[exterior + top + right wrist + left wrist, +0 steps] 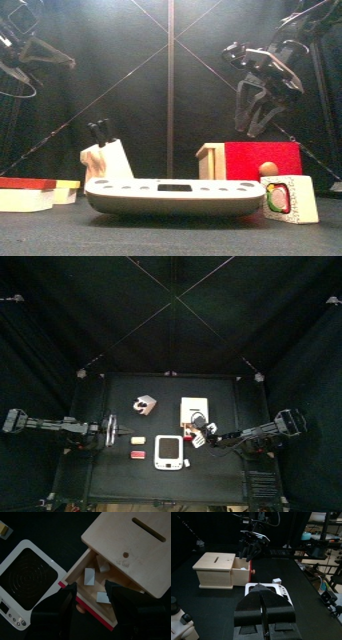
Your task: Grab sushi piece off table
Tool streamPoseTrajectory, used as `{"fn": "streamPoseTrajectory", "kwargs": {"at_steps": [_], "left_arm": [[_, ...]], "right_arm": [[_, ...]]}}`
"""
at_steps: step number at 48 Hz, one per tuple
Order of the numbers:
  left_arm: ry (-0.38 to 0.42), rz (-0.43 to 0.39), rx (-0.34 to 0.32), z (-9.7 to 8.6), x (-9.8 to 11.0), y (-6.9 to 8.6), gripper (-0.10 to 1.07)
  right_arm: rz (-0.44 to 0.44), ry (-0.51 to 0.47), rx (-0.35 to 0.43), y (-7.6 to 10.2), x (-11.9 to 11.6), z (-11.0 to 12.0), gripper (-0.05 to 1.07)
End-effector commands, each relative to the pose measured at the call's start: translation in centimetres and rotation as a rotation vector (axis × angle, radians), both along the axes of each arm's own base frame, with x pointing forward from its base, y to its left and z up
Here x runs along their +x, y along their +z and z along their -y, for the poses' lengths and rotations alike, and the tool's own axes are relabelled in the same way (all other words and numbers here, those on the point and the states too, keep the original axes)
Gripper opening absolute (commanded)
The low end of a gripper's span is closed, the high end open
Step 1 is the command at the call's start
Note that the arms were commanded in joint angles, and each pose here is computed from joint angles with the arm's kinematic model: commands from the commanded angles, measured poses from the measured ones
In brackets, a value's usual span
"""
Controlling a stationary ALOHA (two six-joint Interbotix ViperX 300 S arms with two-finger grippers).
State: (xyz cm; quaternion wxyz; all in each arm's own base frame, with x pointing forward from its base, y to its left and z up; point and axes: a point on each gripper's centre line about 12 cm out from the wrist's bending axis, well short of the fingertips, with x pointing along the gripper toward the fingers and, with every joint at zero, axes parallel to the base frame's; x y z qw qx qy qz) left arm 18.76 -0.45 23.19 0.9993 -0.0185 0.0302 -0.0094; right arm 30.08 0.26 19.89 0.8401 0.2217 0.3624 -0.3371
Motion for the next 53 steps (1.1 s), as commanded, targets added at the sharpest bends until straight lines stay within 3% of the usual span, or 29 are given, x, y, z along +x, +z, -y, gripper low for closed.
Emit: {"fn": "streamPoseTrajectory", "kwargs": {"at_steps": [1,12,22,39,47,53], "left_arm": [[-0.001,0.015,-0.003,0.0,0.2,0.4,-0.03],[0.000,0.012,-0.005,0.0,0.1,0.3,-0.03],[-0.011,0.011,-0.003,0.2,0.1,0.3,-0.03],[-0.061,0.003,-0.002,1.2,0.0,0.1,-0.03],[-0.080,0.001,-0.001,1.5,0.0,0.1,-0.03],[-0.089,0.003,0.001,1.7,0.0,0.2,-0.03]], "right_arm": [[0.038,0.000,0.011,1.2,0.6,-0.2,0.84],[0.034,0.015,0.057,1.3,1.5,-2.1,0.84],[-0.062,-0.028,0.099,0.1,2.7,-4.7,0.84],[-0.187,-0.048,0.092,-0.8,6.4,-11.0,0.84],[-0.222,-0.065,0.074,-1.0,7.0,-12.8,0.84],[-0.216,-0.150,0.085,-1.4,6.6,-13.5,0.84]]}}
